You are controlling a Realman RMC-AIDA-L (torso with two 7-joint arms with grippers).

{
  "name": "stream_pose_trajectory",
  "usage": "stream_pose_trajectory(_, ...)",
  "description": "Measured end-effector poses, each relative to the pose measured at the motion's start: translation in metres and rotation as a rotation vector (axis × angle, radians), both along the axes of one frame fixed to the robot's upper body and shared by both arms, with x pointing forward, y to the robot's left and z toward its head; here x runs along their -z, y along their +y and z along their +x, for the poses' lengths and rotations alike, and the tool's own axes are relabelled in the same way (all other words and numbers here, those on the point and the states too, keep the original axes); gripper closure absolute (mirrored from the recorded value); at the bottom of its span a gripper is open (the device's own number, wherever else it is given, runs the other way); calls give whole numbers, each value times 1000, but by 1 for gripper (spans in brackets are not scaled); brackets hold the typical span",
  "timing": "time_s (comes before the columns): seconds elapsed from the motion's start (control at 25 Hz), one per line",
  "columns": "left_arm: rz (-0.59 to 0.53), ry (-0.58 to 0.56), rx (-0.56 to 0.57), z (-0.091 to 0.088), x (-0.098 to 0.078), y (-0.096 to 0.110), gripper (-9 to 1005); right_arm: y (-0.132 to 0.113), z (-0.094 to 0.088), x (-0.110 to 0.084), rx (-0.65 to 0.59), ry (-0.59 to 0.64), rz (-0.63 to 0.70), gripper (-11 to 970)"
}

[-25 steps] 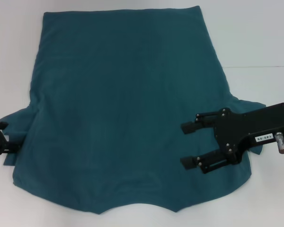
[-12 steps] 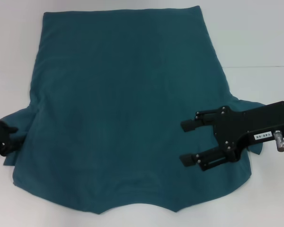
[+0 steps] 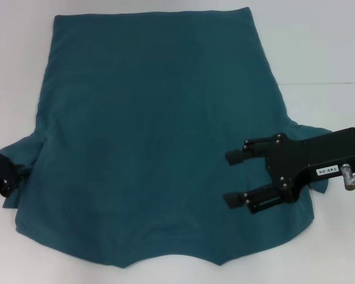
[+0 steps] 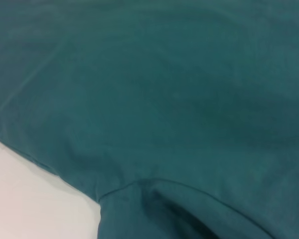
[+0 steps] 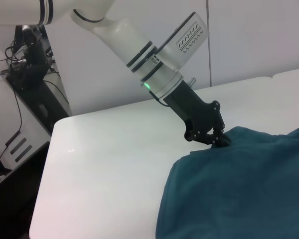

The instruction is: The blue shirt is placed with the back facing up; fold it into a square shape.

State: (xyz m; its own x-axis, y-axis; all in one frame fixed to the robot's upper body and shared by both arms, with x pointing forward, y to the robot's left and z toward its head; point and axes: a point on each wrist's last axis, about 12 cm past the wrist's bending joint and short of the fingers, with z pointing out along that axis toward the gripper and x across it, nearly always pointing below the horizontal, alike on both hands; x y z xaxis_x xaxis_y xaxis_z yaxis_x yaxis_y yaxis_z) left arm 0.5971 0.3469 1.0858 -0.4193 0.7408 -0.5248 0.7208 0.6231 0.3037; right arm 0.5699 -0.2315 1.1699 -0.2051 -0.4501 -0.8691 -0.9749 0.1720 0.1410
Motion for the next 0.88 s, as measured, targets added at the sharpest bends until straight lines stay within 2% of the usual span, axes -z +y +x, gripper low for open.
stream_pose_trajectory(0.04, 0, 0, 0, 0, 0, 0, 919, 0, 0, 0, 0, 0, 0, 34)
stream_pose_trajectory(0.32, 30, -22, -15, 2, -7, 5, 962, 2, 0, 0, -2, 1, 5, 34)
stream_pose_trajectory(0.56, 103, -33, -23, 5, -22, 12, 962, 1, -1, 1, 2, 5, 14, 35)
stream_pose_trajectory(0.88, 145, -78, 13, 6, -54, 0, 962, -1, -2, 1, 6, 3, 20, 35)
